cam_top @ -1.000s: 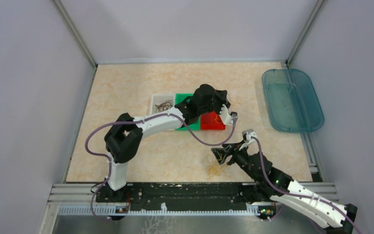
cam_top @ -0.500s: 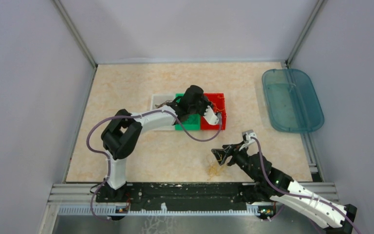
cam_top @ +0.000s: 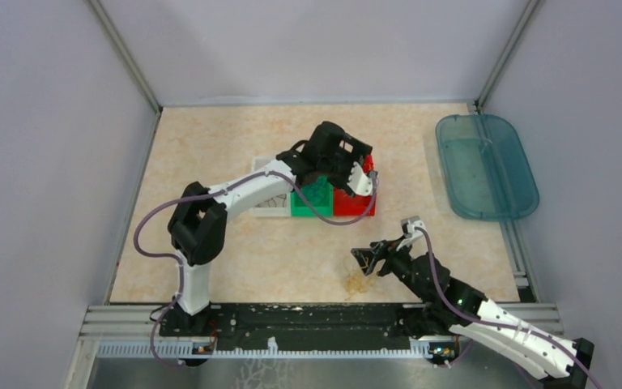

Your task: Untangle the cables

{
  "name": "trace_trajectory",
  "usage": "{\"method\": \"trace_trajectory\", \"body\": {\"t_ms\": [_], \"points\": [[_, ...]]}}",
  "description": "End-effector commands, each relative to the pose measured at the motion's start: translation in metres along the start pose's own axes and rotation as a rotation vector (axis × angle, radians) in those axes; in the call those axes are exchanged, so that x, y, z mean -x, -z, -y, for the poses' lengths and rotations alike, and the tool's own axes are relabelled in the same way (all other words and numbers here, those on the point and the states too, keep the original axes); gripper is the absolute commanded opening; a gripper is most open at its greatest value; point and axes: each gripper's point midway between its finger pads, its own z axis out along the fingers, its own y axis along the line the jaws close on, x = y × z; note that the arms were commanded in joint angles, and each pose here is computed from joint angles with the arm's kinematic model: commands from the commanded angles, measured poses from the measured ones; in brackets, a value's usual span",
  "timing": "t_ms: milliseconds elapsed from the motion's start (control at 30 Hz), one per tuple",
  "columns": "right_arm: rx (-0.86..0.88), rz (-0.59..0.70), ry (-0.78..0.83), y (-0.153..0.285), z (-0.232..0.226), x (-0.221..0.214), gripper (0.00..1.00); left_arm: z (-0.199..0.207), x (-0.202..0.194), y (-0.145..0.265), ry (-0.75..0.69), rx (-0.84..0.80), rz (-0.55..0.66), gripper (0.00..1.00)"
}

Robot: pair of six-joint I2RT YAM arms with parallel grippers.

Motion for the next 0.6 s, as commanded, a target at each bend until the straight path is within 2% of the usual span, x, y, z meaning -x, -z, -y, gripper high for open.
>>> {"method": "trace_trajectory", "body": {"t_ms": [0,167,300,433,567], "points": [[0.003,0.018,0.017,-0.005,-0.007,0.01,0.72,-0.029,0.039,0.05,0.178,-0.074,0.171,1.0],[0.013,0.006,0.023,-0.013,-0.015,0.012,0.73,-0.03,0.044,0.097,0.251,-0.104,0.258,1.0],[0.015,0.018,0.025,-0.019,-0.021,0.018,0.73,-0.02,0.059,0.135,0.369,-0.13,0.336,0.99],[-0.032,0.014,0.032,-0.028,-0.024,0.029,0.74,0.011,0.089,0.168,0.563,-0.164,0.445,0.99],[-0.049,0.01,0.052,-0.043,-0.036,0.041,0.7,0.037,0.115,0.192,0.814,-0.156,0.521,0.99]]}}
